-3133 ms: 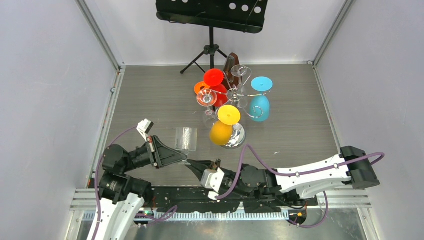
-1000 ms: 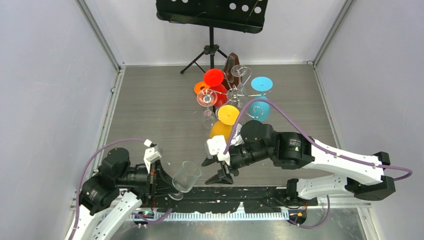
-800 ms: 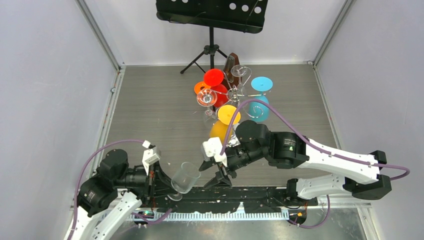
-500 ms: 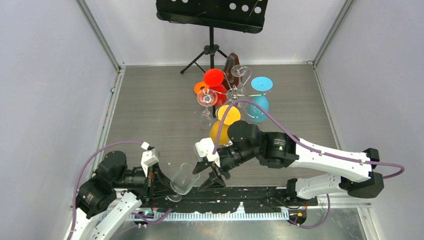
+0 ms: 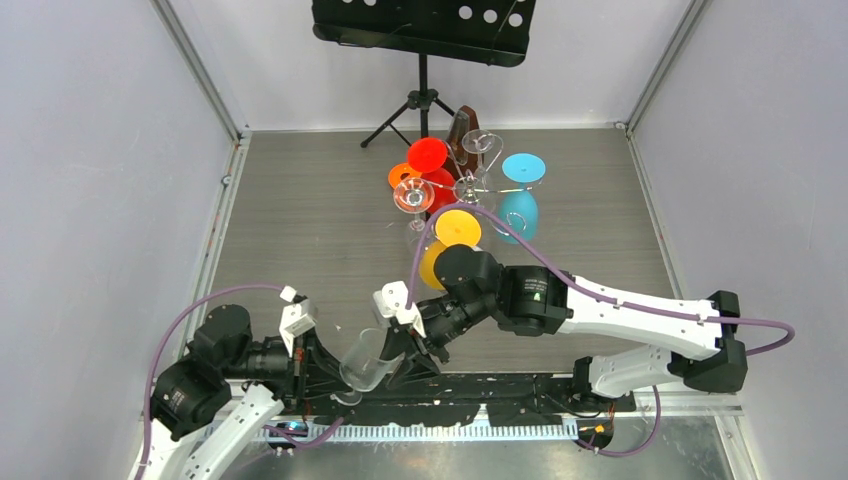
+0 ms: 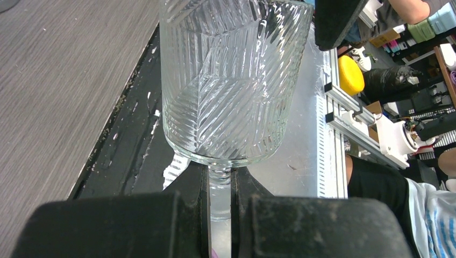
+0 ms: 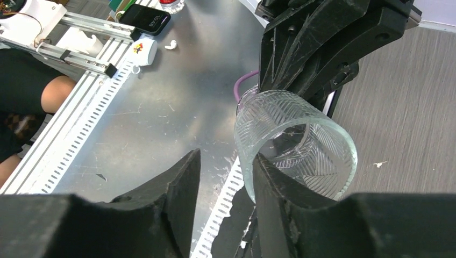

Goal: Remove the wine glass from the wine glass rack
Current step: Place the wine glass at the center of the board.

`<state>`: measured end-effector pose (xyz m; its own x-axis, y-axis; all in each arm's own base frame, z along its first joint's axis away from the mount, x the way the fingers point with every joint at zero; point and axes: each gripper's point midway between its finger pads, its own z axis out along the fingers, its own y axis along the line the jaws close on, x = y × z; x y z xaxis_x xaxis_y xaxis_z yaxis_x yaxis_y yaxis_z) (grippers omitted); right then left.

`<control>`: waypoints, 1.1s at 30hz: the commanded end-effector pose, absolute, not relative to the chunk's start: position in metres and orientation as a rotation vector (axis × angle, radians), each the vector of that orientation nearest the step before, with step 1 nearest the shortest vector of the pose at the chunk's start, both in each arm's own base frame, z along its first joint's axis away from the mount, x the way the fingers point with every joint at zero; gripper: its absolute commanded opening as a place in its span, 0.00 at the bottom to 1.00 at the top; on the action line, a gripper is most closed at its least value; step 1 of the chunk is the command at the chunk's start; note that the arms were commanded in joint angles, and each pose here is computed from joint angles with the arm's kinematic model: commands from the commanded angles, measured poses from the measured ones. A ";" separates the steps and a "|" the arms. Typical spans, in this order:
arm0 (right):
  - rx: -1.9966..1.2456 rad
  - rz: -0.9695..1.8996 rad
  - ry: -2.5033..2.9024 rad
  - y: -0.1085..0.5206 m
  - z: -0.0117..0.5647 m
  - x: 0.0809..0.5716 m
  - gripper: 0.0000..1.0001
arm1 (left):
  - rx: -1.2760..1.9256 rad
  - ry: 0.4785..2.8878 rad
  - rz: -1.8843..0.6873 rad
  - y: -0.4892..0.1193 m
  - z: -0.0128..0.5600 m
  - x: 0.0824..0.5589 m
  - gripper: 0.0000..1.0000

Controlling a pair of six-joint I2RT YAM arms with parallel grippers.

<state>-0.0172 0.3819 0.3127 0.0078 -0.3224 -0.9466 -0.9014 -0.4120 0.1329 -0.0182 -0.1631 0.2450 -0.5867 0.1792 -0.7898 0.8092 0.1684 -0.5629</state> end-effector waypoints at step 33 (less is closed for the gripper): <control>-1.675 1.332 1.388 0.355 0.305 -0.007 0.06 | 0.863 1.876 -1.315 -0.165 0.251 0.009 0.87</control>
<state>-0.0113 0.3690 0.2675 -0.0572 -0.4591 -0.8865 -0.9182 -0.3243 0.2272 -0.0043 -0.1644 0.2404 -0.5827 0.1780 -0.7929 0.8085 0.2257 -0.5435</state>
